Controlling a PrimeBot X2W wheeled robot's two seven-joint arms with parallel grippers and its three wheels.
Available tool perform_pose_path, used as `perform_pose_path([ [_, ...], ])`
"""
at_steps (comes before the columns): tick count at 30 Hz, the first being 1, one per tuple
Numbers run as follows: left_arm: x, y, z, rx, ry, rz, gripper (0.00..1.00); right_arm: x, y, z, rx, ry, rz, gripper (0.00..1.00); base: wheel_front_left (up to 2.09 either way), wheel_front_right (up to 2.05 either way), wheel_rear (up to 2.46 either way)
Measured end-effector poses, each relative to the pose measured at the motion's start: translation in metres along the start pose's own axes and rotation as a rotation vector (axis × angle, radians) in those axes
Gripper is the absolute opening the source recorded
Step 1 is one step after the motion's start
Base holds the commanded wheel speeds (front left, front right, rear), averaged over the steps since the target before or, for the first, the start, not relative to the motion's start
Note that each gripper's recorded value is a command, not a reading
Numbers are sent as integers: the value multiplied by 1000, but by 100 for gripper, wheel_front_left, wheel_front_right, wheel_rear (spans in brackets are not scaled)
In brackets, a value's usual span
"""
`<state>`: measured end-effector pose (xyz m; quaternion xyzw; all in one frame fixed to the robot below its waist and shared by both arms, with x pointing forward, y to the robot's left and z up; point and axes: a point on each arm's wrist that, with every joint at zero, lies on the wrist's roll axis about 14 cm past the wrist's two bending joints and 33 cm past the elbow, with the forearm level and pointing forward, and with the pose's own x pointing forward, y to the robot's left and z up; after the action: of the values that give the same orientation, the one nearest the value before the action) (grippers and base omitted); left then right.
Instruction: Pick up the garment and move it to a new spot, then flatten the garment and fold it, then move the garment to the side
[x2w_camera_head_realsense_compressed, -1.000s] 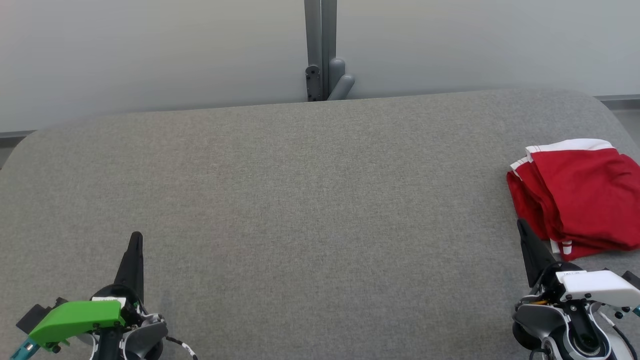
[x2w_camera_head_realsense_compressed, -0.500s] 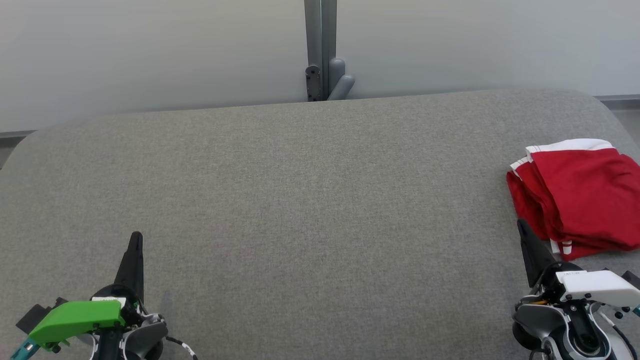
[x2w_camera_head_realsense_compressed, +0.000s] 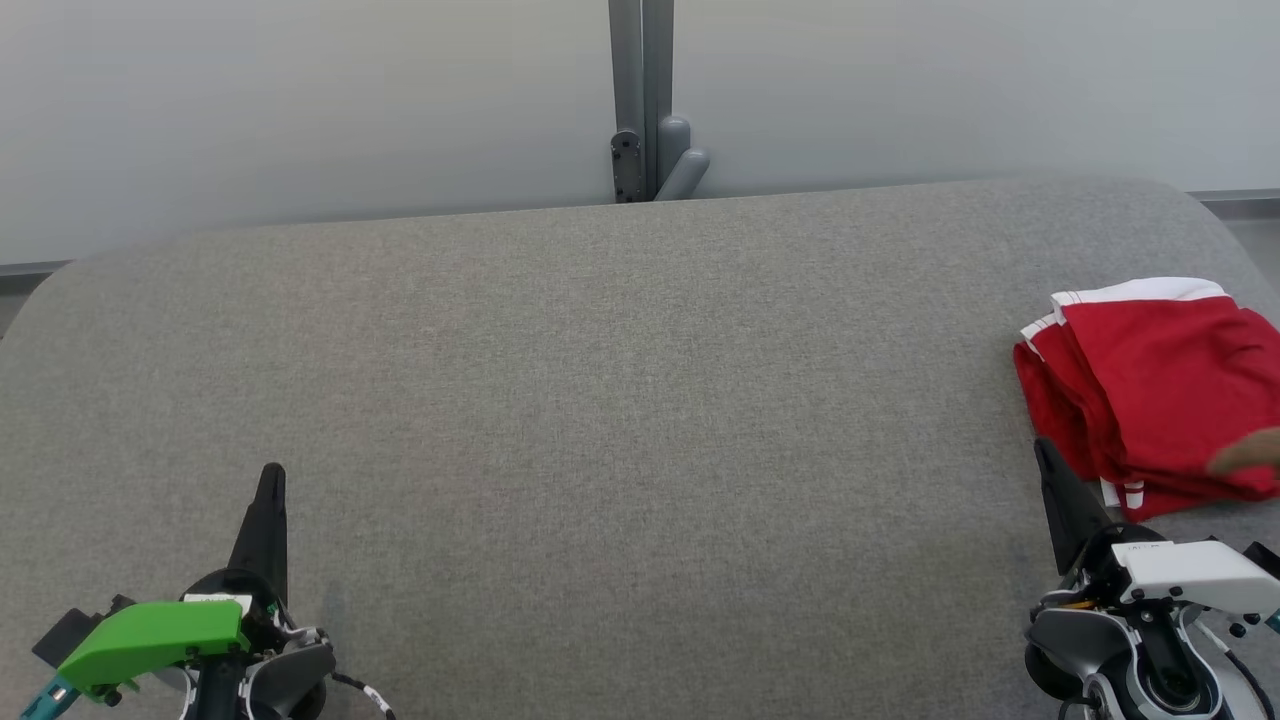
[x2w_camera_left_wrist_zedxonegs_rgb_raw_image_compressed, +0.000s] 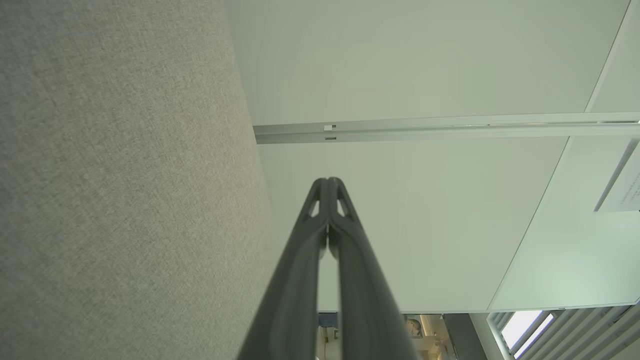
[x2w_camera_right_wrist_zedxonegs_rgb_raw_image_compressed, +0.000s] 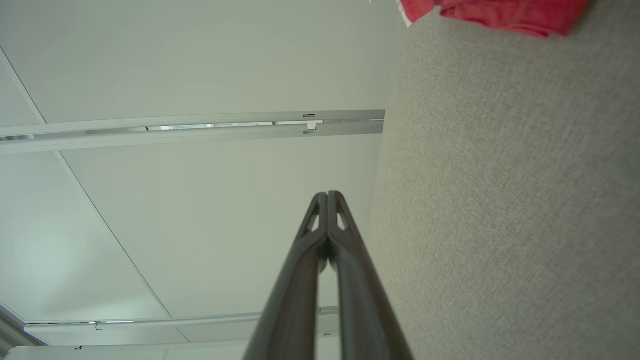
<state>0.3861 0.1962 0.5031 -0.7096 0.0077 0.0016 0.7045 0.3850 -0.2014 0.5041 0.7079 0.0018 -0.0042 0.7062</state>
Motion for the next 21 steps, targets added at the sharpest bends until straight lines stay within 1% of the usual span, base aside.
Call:
perform_pose_path([
  [21,0,0,0,0,0,0,0,0,0,0,0,0,0,0,0,0,0],
])
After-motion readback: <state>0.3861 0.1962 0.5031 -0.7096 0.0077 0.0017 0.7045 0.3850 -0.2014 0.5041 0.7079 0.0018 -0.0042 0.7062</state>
